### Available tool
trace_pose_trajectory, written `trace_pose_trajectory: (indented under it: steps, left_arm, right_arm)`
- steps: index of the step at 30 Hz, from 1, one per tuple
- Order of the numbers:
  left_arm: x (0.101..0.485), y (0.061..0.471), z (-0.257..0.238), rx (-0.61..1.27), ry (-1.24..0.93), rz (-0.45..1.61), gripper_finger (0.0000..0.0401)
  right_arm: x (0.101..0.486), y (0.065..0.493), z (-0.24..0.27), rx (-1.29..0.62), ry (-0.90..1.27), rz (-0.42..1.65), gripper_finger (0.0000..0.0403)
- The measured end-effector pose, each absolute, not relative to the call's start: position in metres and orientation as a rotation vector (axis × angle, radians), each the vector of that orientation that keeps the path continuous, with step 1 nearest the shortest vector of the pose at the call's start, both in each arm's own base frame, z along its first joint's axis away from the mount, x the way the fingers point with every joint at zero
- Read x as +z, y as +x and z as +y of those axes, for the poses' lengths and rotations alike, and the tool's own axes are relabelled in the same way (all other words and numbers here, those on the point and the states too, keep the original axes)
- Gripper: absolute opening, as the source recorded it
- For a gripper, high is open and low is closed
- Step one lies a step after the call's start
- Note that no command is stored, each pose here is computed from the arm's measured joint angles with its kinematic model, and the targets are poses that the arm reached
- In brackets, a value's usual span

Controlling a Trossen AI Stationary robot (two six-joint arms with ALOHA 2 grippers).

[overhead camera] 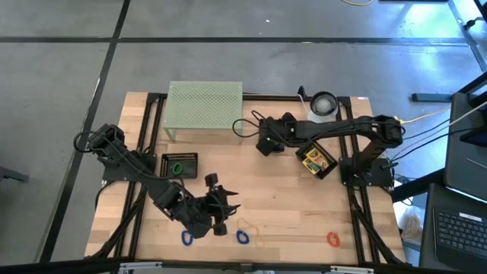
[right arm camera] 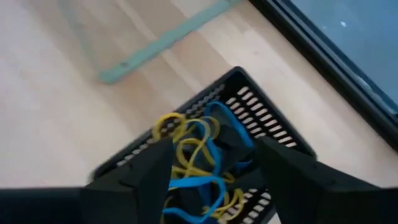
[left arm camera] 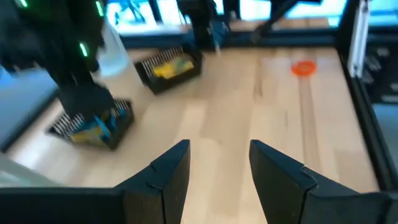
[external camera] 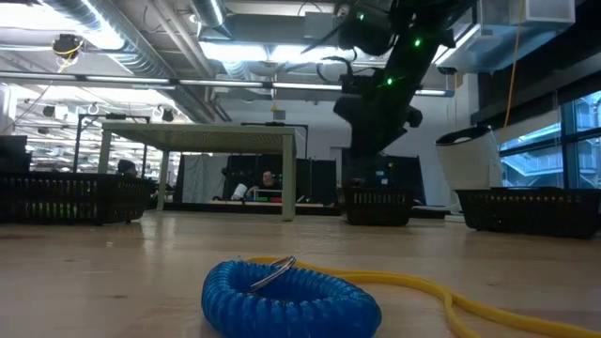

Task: Pick & Place Office Desk Supplies
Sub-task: Put the blue spring rubber band into the left black bin

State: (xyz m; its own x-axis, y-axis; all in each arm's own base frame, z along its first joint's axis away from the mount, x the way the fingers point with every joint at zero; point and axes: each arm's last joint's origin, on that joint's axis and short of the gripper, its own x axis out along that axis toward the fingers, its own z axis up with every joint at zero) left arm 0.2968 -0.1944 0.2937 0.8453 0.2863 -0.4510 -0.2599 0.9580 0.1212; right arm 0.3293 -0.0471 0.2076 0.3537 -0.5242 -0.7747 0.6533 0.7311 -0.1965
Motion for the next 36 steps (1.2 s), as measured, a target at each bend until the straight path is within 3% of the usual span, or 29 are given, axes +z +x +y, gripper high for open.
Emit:
trace_pose_trajectory:
  steps: [5, 11, 19, 27, 36]
  left_arm:
    - [0.279, 0.286, -0.191, 0.241, -0.066, 0.697, 0.0162]
    - [0.262, 0.266, -0.187, 0.210, -0.193, 1.013, 0.0163]
    - [0.220, 0.232, -0.201, 0.155, -0.251, 1.253, 0.0180]
    - [0.191, 0.212, -0.214, 0.129, -0.328, 1.268, 0.0209]
    - [0.169, 0.189, -0.228, 0.016, -0.207, 1.182, 0.0219]
  right_arm:
    - [0.226, 0.325, -0.026, -0.690, 0.159, 0.887, 0.0240]
    - [0.247, 0.317, 0.017, -0.626, 0.163, 0.781, 0.0222]
    - [0.250, 0.308, 0.071, -0.529, 0.148, 0.737, 0.0202]
    - [0.252, 0.299, 0.114, -0.453, 0.181, 0.660, 0.0198]
    - [0.255, 0.285, 0.147, -0.431, 0.144, 0.571, 0.0198]
